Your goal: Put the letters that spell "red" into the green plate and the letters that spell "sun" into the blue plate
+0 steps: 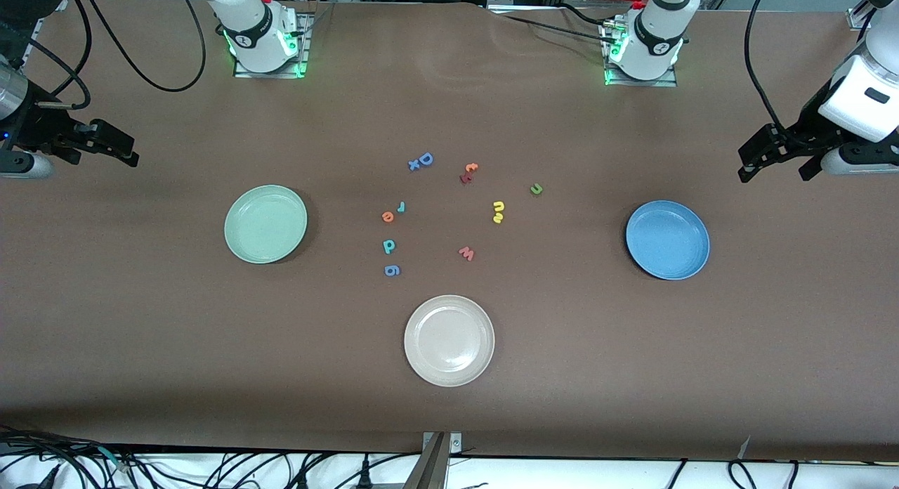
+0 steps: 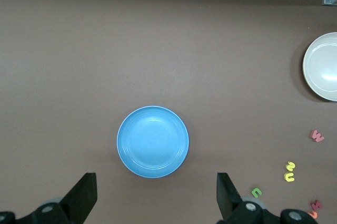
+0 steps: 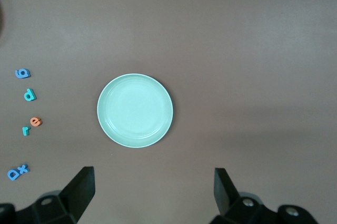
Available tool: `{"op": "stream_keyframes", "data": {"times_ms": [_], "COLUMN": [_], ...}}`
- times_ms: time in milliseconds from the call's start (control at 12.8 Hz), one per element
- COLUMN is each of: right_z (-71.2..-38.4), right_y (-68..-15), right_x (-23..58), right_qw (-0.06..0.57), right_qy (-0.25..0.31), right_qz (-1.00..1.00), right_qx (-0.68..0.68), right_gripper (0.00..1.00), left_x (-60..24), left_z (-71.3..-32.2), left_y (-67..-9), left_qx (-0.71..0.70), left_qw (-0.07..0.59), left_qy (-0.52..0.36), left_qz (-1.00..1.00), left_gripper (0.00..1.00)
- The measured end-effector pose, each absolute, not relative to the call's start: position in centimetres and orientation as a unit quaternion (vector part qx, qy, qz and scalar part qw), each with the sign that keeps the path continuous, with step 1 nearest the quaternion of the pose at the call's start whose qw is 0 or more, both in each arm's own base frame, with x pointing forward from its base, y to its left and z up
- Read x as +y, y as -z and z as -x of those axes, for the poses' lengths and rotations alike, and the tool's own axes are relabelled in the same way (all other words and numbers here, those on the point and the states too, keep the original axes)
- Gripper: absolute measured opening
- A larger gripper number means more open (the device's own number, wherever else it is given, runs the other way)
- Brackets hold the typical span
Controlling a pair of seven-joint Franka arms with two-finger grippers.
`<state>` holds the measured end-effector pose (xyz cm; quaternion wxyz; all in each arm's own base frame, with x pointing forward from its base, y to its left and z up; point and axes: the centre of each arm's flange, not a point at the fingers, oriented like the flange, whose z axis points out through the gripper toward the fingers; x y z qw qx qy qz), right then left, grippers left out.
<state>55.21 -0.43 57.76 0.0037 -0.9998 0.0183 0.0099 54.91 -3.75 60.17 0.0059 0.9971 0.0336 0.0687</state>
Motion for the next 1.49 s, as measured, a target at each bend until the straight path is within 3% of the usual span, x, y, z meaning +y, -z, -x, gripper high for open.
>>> {"op": "stream_keyframes", "data": {"times_ms": [1488], "right_z": [-55.21], "right_y": [-57.76], "right_x": [-0.43], "right_qw": [0.004], "right_qy": [-0.010], "right_qz": [1.000], "right_qx": [0.018], "right_gripper": [1.00], "left_x": [-3.61], "left_z": [-55.13], "left_y": [-59.92], "left_qx": [0.035], "left_qw": [0.006], "left_qy": [-0.067], "left_qz": [-0.997], "left_gripper": [1.00]}}
